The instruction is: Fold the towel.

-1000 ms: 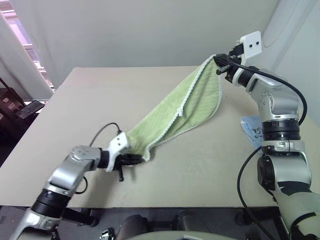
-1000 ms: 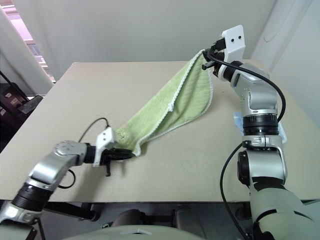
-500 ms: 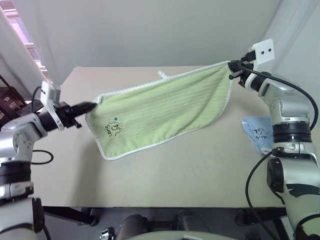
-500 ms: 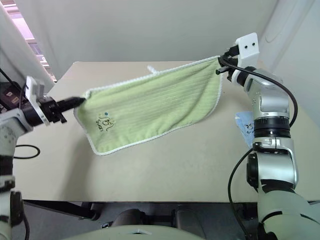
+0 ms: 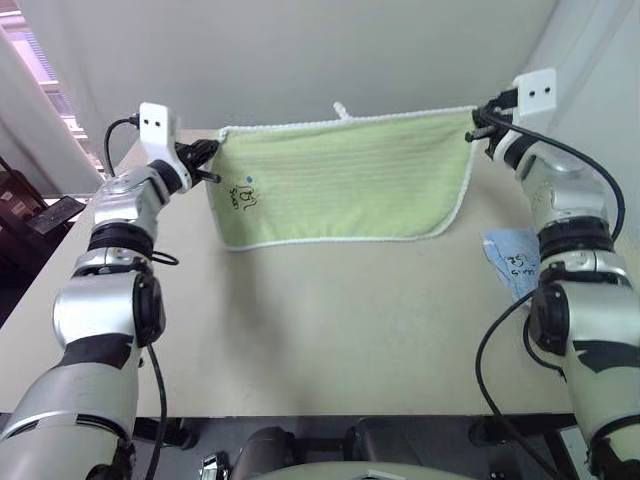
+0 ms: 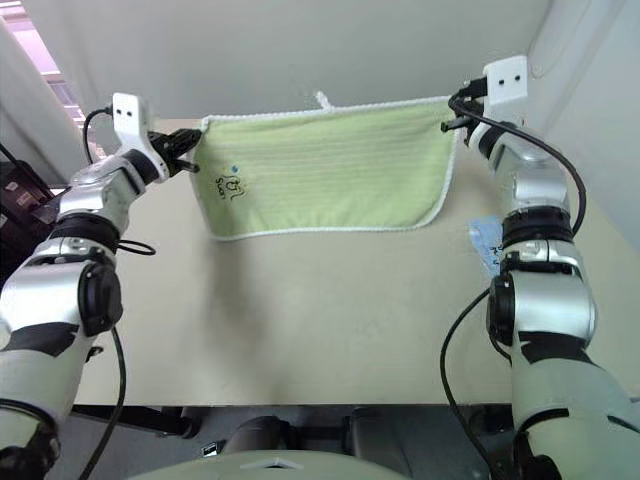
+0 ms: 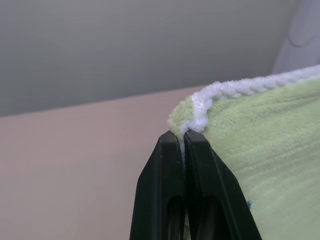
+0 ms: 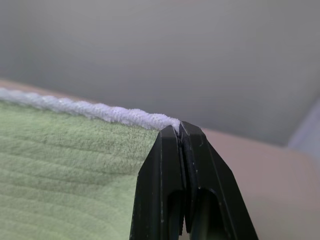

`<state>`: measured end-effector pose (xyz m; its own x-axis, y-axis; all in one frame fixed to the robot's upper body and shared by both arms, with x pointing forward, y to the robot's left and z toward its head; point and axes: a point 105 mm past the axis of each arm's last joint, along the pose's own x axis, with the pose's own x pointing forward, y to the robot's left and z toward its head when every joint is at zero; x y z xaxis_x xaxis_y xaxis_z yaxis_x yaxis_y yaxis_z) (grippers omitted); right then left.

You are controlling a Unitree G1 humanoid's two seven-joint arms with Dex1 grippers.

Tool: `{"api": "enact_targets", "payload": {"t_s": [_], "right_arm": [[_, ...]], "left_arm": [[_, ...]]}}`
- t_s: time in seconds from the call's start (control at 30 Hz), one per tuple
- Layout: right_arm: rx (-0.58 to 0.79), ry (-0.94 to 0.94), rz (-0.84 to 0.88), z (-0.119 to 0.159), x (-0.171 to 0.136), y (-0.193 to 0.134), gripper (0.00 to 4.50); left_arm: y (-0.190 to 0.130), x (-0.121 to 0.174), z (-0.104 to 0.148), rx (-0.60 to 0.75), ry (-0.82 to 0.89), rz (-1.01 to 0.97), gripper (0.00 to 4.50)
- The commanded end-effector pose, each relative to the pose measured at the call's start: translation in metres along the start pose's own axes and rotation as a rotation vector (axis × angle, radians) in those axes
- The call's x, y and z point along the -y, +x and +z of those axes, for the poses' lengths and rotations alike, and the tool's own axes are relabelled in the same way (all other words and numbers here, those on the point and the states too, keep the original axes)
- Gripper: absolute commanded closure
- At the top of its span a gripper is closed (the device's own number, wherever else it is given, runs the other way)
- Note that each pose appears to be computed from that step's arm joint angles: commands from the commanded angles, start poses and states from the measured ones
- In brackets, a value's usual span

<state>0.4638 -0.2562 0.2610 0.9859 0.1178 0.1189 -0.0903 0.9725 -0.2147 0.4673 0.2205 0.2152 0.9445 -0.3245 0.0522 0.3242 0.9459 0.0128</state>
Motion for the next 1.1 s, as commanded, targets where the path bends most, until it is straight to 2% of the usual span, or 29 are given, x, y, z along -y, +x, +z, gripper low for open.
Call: {"api": "enact_targets", "payload": {"t_s": [0.03, 0.13, 0.23, 0.33, 0.47, 0.6, 0.87, 1.0, 1.1], "right_arm": [[0.112, -0.018, -0.033, 0.036, 0.010, 0.003, 4.50], [0.123, -0.031, 0.033, 0.034, 0.004, 0.002, 4.50], [0.115, -0.026, 0.182, 0.016, -0.002, -0.012, 4.50], [0.102, 0.009, 0.268, 0.000, 0.002, -0.032, 4.50], [0.043, 0.043, 0.427, -0.018, -0.005, -0.073, 4.50], [-0.053, 0.026, 0.576, -0.036, -0.022, -0.119, 4.50], [-0.201, 0.065, 0.609, -0.056, -0.026, -0.174, 4.50], [-0.203, 0.071, 0.579, -0.058, -0.027, -0.193, 4.50], [-0.217, 0.081, 0.581, -0.064, -0.031, -0.209, 4.50]], "left_arm": [[0.004, -0.011, 0.052, 0.149, 0.057, 0.114, 4.48], [0.004, -0.002, 0.055, 0.166, 0.084, 0.040, 4.48], [-0.005, 0.004, 0.040, 0.131, 0.176, -0.102, 4.48], [-0.023, -0.001, 0.026, 0.132, 0.184, -0.197, 4.48], [-0.054, -0.007, -0.002, 0.066, 0.171, -0.357, 4.48], [-0.084, -0.013, -0.012, 0.063, 0.104, -0.456, 4.48], [-0.163, 0.008, -0.043, -0.092, 0.073, -0.609, 4.48], [-0.200, 0.025, -0.059, -0.168, -0.003, -0.601, 4.48], [-0.217, 0.024, -0.067, -0.223, -0.021, -0.559, 4.48]]}}
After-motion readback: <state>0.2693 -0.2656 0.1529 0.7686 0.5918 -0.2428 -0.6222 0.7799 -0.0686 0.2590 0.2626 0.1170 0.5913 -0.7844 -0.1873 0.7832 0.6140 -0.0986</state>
